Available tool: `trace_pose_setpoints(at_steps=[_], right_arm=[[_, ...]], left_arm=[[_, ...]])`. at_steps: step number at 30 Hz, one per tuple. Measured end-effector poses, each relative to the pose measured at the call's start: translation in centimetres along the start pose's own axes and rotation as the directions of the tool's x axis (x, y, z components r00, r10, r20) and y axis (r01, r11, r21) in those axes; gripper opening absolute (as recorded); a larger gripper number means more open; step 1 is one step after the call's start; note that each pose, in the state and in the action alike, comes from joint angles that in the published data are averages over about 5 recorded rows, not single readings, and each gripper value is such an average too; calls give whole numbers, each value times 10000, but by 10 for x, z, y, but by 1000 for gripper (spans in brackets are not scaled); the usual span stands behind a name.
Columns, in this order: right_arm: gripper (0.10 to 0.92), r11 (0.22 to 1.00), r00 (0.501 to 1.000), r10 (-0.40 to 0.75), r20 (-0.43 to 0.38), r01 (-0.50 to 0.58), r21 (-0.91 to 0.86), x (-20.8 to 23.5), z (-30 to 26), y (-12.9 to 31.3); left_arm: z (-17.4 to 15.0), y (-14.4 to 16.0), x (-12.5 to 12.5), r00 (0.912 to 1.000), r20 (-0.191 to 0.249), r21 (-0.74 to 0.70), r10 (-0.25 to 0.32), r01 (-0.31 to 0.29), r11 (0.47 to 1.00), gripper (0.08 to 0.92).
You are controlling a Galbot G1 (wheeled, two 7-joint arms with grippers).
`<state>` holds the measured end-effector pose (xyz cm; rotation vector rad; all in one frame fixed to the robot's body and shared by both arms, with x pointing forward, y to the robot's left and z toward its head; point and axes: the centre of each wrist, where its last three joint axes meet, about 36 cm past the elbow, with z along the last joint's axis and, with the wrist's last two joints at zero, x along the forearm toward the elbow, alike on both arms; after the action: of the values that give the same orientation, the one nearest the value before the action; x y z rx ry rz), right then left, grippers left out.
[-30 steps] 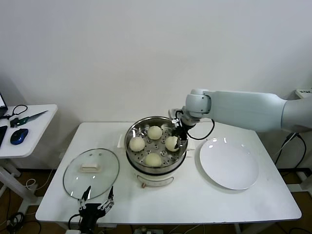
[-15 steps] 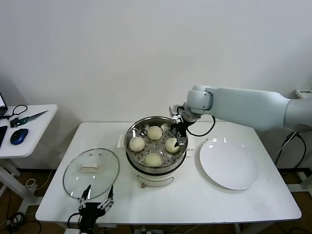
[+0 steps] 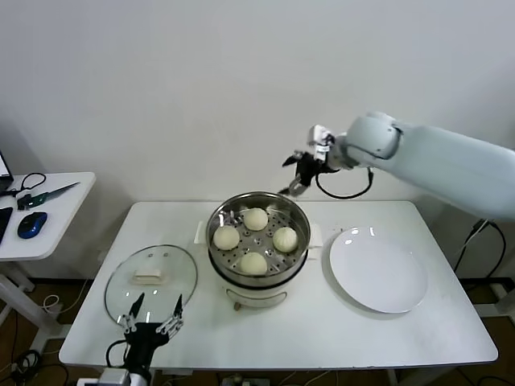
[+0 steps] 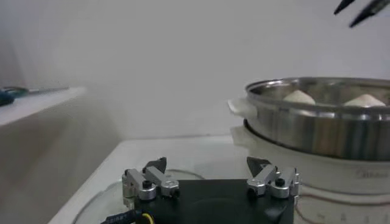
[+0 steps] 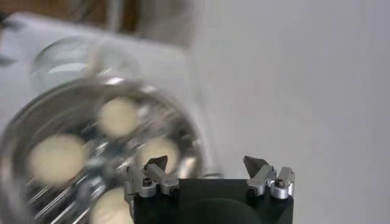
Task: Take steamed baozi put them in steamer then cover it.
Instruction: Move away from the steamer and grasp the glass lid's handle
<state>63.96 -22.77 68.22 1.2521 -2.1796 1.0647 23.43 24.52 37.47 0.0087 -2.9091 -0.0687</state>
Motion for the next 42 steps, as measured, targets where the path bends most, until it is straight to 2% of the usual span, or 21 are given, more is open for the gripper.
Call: trace_pose_setpoints(at_steps=[4, 10, 15, 19, 23, 28, 31, 34, 38, 42], right_arm=[[823, 9773, 9817, 1720, 816, -1597, -1391, 20, 44, 8], [823, 8966, 9171, 3786, 1247, -3299, -2954, 44, 120, 39], [823, 8252, 8398, 5094, 1879, -4148, -3834, 51, 161, 73], [823, 7492, 7528, 6137, 2378, -4604, -4762, 51, 199, 105], [823, 6623, 6838, 6935, 2269, -4810, -5745, 44, 249, 156], [823, 5565, 6551, 7422, 1414, -4850, -6746, 32, 307, 241], [823, 5012, 6544, 7516, 827, -4852, -7165, 27, 331, 295], [823, 4573, 6510, 7580, 391, -4879, -7436, 24, 345, 337], [823, 4164, 6403, 7681, 73, -4908, -7653, 18, 351, 378], [823, 3900, 6342, 7731, -116, -4896, -7798, 12, 351, 408]], left_arm=[[-6, 2, -4, 9997, 233, -151, 84, -80, 9999, 823], [-11, 7, -9, 9986, 520, -437, 113, -90, 9990, 823], [-13, 8, -14, 9966, 805, -790, 189, -126, 9968, 823], [-10, 9, -15, 9954, 922, -1176, 266, -156, 9929, 823], [-7, 12, -16, 9946, 1016, -1711, 204, -27, 9853, 823], [-3, 21, -20, 9906, 1350, -2945, -208, 602, 9538, 823], [0, 30, -23, 9834, 1734, -4119, -541, 1224, 9030, 823], [4, 39, -26, 9742, 2113, -5377, -793, 1836, 8229, 823], [14, 51, -33, 9636, 2481, -6843, -998, 2472, 6860, 823], [33, 62, -42, 9531, 2738, -8018, -1289, 3003, 5167, 823]])
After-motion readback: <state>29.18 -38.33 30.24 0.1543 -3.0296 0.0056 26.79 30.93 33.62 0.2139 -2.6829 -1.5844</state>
